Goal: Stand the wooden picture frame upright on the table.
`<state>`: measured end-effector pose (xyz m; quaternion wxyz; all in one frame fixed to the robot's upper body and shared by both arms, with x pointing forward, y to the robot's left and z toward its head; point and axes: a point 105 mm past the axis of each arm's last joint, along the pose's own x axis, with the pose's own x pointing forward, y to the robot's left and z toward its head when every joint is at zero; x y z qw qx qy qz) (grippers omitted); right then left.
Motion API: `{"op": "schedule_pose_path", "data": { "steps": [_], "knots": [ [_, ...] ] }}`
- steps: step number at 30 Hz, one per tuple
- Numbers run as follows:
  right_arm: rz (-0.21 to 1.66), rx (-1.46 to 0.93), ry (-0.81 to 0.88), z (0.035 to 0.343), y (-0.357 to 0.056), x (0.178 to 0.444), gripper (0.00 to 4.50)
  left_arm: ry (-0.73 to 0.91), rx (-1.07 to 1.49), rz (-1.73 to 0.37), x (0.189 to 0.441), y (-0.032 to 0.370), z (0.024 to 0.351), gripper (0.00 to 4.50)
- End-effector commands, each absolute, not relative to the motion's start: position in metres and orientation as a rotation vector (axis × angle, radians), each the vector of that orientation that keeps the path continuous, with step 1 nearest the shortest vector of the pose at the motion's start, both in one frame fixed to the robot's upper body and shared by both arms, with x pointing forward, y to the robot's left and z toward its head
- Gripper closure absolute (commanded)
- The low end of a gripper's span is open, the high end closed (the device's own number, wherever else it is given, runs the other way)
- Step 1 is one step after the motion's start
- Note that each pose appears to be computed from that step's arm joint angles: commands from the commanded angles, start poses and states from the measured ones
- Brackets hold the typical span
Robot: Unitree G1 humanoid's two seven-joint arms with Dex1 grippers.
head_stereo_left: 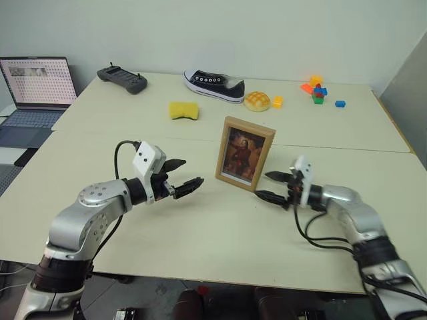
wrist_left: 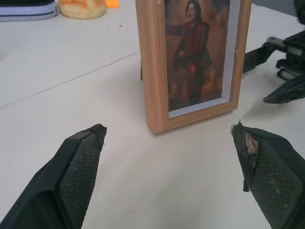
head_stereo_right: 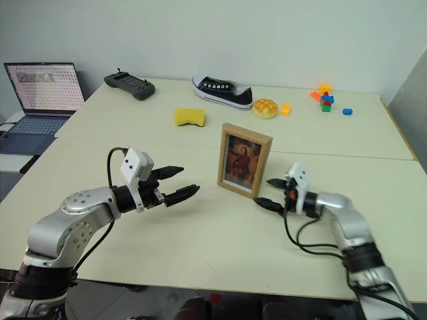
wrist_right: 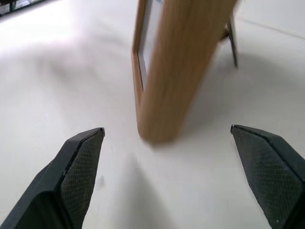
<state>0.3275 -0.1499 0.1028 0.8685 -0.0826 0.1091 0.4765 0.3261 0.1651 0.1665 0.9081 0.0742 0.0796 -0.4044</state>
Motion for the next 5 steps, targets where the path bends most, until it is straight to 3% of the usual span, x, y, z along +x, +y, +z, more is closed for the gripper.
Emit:
{"op": "schedule_pose_path", "data": {
  "steps": [1, 5],
  "knots": [
    [0.974, -0.277, 0.150, 0.143, -0.168, 0.315, 0.06, 0.137, 0.185, -0.836, 0.338, 0.179, 0.188, 0.00],
    [0.979, -0.206, 0.087, 0.190, -0.166, 0.299, 0.06, 0.131, 0.225, -0.790, 0.359, 0.197, 0.197, 0.00]
  ]
}}
